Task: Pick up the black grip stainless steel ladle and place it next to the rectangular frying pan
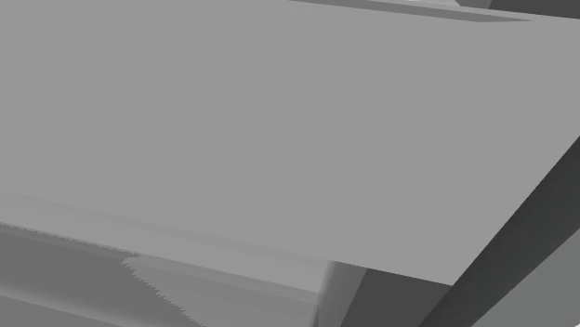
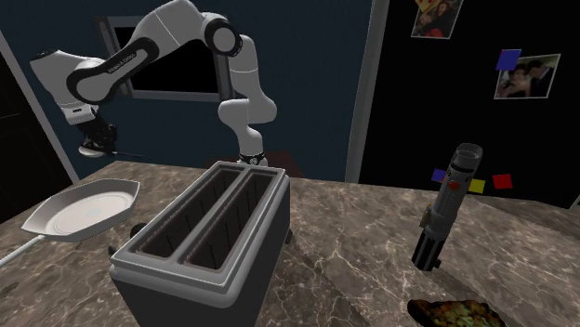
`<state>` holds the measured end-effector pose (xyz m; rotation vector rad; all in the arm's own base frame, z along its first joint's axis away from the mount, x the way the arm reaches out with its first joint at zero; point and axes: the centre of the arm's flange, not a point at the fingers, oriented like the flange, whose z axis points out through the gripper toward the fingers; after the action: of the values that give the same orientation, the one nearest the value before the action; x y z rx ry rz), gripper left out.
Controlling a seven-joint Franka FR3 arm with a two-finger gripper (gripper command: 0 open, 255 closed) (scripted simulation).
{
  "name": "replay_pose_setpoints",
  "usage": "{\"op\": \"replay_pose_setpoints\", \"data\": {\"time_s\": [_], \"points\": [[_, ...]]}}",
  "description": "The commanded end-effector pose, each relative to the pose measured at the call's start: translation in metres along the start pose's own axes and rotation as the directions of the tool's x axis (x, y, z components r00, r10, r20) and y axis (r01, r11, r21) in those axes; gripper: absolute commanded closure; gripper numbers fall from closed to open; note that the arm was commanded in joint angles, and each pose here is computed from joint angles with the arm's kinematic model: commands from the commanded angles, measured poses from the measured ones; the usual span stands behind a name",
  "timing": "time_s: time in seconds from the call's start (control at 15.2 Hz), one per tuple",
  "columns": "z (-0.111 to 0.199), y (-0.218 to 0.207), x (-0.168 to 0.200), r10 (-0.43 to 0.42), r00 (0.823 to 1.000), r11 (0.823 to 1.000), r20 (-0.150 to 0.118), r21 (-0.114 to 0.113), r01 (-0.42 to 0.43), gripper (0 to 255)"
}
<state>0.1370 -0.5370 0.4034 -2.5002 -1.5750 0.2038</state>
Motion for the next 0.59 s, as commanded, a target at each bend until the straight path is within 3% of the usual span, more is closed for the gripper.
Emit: {"op": "replay_pose_setpoints", "data": {"time_s": [0.0,0.53], "points": [[0.011,0.003,0.0,0.0,1.0,1.0,0.0,0.0,0.0,255],[0.052,0.012,0.001,0.0,1.0,1.0,0.0,0.0,0.0,255]]}}
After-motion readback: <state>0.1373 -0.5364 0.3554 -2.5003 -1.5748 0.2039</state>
